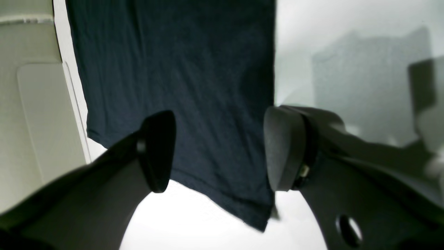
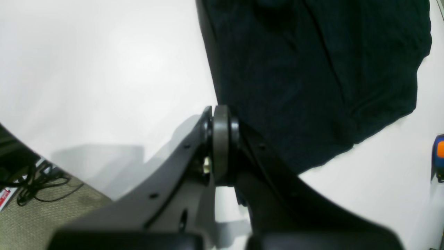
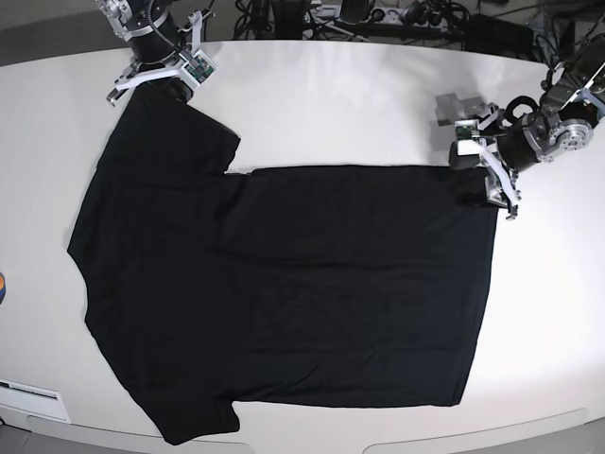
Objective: Fold the T-shirt properly
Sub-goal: 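Move both grippers down to the shirt's shoulder corners and grasp them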
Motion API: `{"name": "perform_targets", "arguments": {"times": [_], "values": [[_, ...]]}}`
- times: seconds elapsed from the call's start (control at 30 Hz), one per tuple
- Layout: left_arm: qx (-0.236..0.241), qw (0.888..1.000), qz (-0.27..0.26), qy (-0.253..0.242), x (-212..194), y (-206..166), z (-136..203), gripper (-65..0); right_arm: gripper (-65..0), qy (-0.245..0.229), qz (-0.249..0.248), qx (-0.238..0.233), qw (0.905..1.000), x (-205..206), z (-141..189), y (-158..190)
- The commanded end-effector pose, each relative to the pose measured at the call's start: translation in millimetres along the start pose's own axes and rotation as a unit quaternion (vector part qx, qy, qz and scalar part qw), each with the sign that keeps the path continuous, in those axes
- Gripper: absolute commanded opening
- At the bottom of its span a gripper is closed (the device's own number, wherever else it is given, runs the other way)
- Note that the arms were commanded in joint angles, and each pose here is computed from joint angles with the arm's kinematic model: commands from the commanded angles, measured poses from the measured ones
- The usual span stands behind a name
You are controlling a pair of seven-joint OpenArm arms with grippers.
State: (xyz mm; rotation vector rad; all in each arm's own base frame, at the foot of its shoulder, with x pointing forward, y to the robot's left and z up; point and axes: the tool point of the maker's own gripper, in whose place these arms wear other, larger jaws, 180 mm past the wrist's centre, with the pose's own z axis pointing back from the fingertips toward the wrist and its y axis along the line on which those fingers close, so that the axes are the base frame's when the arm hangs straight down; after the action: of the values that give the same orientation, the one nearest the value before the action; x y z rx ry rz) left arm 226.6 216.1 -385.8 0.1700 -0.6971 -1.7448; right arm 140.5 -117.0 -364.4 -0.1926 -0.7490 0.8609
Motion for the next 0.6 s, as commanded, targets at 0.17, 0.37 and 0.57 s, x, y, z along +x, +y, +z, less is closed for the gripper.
{"name": "perform_targets", "arguments": {"times": [0.17, 0.37, 0.57], "values": [[-0.125, 0.983, -0.060, 0.123, -72, -55, 36, -22.0, -65.0, -0.009, 0.001, -0.009, 0.9999, 4, 3, -5], [-0.112, 0.985, -0.058, 0.115, -69, -50, 34, -22.0, -65.0, -0.009, 0.002, -0.010, 0.9999, 4, 3, -6], [-0.099, 0.991, -0.038, 0.084, -44, -54, 13, -22.2, -65.0, -0.010, 0.003, -0.011, 0.9999, 5, 3, -6]]}}
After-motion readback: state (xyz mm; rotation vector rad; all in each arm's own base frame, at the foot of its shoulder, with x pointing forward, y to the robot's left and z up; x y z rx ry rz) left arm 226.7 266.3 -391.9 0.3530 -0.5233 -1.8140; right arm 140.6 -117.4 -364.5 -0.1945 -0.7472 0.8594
